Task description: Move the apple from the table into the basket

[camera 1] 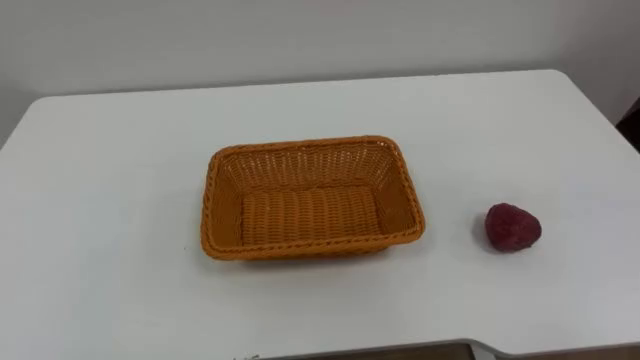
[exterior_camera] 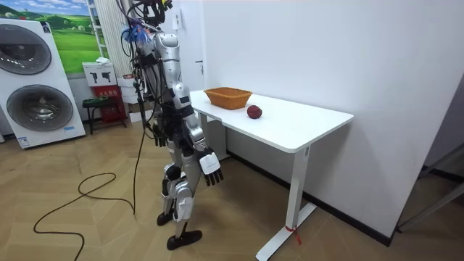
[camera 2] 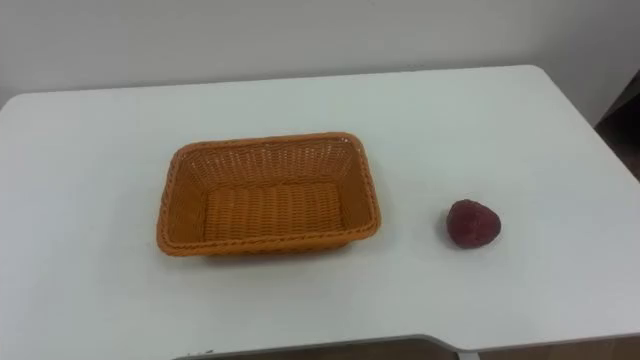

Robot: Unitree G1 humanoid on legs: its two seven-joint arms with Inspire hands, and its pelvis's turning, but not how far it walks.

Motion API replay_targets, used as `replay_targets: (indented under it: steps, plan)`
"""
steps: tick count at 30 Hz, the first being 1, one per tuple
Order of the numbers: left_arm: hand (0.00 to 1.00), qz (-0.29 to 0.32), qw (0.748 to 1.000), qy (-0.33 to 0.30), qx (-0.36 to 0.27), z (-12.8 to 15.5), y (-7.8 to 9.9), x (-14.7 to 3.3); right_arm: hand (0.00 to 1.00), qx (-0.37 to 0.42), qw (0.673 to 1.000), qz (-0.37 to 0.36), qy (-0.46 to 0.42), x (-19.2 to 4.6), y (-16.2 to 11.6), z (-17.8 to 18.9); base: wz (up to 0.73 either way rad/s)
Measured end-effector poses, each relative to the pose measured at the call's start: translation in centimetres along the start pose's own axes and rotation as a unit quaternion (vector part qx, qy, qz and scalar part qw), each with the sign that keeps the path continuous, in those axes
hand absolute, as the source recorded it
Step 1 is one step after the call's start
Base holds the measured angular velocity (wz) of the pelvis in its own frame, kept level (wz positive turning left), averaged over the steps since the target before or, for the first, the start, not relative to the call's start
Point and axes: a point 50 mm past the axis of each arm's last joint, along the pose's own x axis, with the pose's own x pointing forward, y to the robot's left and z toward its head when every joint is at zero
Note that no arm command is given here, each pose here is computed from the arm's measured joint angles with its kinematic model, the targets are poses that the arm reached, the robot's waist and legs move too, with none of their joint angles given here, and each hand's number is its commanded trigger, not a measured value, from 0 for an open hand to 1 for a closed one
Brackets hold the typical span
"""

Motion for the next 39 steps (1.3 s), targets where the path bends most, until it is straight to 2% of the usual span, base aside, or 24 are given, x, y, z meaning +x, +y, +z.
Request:
replay_targets:
  steps: [8, 12, 17, 19, 20, 23, 27, 32, 37, 39]
  plan:
    - [0.0, 0.0, 1.0, -0.001, 0.0, 0.0, 0.0, 0.0, 0.0, 0.023, 1.0, 0.0, 0.0, 0.0, 0.0, -0.1, 0.0]
    - [0.0, 0.005, 1.0, -0.009, -0.007, 0.4, 0.2, 0.0, 0.0, 0.077, 0.997, -0.005, 0.003, 0.0, 0.0, -0.3, -0.02]
    - [0.0, 0.015, 0.999, -0.02, -0.03, 0.1, 0.5, -0.1, 0.0, 0.211, 0.977, -0.035, -0.009, -0.1, -0.9, -0.4, -0.1]
    - [0.0, 0.027, 0.998, -0.029, -0.048, -0.3, 0.9, -0.1, 0.0, 0.317, 0.946, -0.064, -0.037, -0.2, -1.9, 0.6, -0.06]
    - [0.0, 0.031, 0.998, -0.028, -0.052, -0.6, 1.0, -0.2, 0.0, 0.34, 0.937, -0.07, -0.046, -0.3, -2.2, 1.0, -0.05]
    - [0.0, 0.055, 0.993, -0.036, -0.094, -0.8, 2.1, -0.2, 0.0, 0.499, 0.855, -0.105, -0.096, -0.8, -4.3, 2.7, 0.0]
    - [0.0, 0.077, 0.991, -0.032, -0.105, -1.0, 2.5, -0.2, 0.0, 0.614, 0.767, -0.145, -0.119, -1.5, -6.4, 4.0, -0.03]
    - [0.0, 0.094, 0.989, -0.03, -0.113, -1.4, 2.9, -0.3, 0.0, 0.643, 0.721, -0.195, -0.168, -3.4, -8.9, 7.7, -0.01]
    - [0.0, 0.096, 0.989, -0.038, -0.108, -1.2, 3.2, -0.3, 0.0, 0.615, 0.677, -0.268, -0.301, -8.7, -12.2, 13.9, -0.05]
    - [0.0, 0.098, 0.989, -0.038, -0.108, -1.4, 3.3, -0.4, 0.0, 0.606, 0.662, -0.292, -0.331, -10.2, -12.7, 15.2, 0.0]
